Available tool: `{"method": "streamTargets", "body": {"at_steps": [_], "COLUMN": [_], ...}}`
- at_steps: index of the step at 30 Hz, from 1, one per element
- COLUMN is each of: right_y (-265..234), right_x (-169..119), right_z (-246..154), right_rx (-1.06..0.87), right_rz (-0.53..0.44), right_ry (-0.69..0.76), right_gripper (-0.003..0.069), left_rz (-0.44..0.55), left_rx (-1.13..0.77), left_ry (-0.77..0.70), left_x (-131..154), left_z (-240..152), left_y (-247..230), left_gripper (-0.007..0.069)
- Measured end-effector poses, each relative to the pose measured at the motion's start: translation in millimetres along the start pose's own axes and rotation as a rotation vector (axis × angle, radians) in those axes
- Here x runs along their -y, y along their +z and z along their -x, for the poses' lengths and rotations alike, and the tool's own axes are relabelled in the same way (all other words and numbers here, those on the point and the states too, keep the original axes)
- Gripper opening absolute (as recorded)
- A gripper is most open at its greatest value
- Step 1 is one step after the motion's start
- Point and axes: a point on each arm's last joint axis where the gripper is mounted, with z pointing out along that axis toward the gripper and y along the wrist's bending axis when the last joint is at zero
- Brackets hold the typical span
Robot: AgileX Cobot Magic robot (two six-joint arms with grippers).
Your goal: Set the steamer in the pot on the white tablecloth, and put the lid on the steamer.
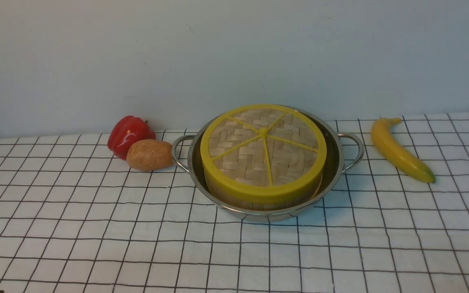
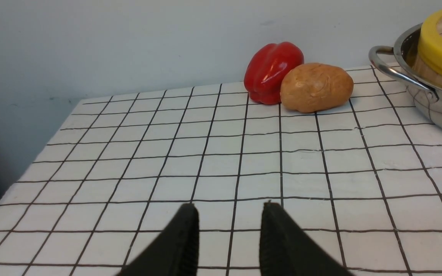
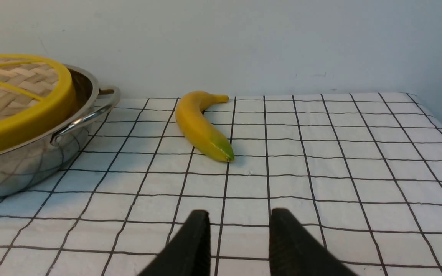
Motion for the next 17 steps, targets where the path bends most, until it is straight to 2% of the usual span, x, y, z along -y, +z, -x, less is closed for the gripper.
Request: {"method": "streamTargets", "body": {"at_steps": [17], "right_y": [0.0], "right_x": [0.0], "right_z": [-0.1], "right_rx": [0.0], "right_rz": [0.0], "right_ry": [0.002], "right_gripper": [0.024], "left_rz": [0.0], "left_rx": [0.0], "left_ry": [0.0], "left_x": [0.0], "left_z": [0.0], "left_y": [0.0], "left_gripper": [0.0243]}}
